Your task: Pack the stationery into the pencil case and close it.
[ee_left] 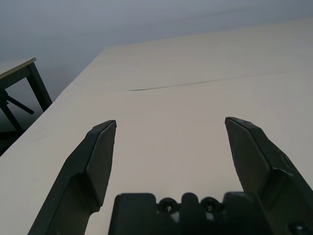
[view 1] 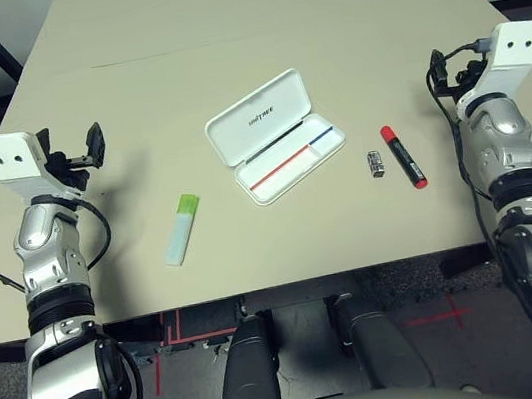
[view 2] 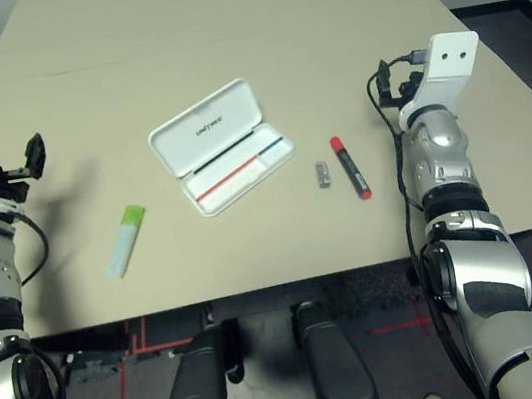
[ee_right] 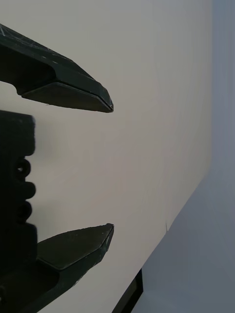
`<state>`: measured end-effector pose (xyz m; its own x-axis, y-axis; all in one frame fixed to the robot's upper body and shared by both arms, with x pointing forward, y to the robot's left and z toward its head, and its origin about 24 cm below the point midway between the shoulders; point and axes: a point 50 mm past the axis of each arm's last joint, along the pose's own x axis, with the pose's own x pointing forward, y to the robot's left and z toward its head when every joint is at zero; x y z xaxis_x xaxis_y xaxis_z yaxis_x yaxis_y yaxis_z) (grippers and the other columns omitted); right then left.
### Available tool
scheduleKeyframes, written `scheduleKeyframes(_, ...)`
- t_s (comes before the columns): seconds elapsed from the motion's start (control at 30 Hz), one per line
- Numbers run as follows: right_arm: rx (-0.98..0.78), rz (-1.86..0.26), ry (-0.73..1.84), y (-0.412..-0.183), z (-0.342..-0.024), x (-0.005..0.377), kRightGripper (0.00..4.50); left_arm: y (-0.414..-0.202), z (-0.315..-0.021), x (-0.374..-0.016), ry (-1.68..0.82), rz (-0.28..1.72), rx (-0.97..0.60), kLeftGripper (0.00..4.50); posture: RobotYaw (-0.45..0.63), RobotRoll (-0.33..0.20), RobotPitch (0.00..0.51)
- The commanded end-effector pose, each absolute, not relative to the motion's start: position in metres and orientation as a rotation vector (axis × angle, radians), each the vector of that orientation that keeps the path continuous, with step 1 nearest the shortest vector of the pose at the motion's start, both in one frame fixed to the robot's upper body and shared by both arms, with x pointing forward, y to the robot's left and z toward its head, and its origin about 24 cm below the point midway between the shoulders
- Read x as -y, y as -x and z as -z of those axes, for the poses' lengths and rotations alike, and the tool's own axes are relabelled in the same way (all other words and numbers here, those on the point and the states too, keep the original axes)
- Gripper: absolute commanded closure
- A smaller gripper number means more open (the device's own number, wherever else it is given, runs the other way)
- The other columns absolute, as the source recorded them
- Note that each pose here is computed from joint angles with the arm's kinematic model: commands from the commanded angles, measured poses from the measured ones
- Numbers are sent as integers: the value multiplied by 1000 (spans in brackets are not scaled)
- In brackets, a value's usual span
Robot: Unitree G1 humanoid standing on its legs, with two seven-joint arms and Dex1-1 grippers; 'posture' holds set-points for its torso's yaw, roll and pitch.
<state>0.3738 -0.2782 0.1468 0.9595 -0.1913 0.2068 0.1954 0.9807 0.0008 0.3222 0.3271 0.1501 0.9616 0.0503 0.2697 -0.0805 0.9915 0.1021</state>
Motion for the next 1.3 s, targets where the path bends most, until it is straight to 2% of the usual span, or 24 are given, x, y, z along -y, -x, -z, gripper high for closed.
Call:
scheduleKeyframes(0.03,204,195,6,-375,-146,277,0,-317,-152,-333,-125,-86,270,26,15,0,196)
scheduleKeyframes(0.37,207,178,5,-379,-149,274,0,-314,-150,-333,-122,-93,273,26,26,0,189)
scheduleKeyframes(0.77,196,108,12,-382,-161,278,0,-317,-152,-335,-120,-99,279,26,20,0,154)
scheduleKeyframes(0.97,42,-205,142,-378,-175,285,0,-318,-154,-335,-123,-88,275,26,-1,0,158)
scheduleKeyframes(1.13,-138,-575,328,-357,-176,280,0,-322,-152,-330,-119,-67,269,26,-13,0,163)
scheduleKeyframes(1.3,-267,-757,392,-337,-176,274,0,-322,-152,-327,-119,-49,266,26,-12,0,169)
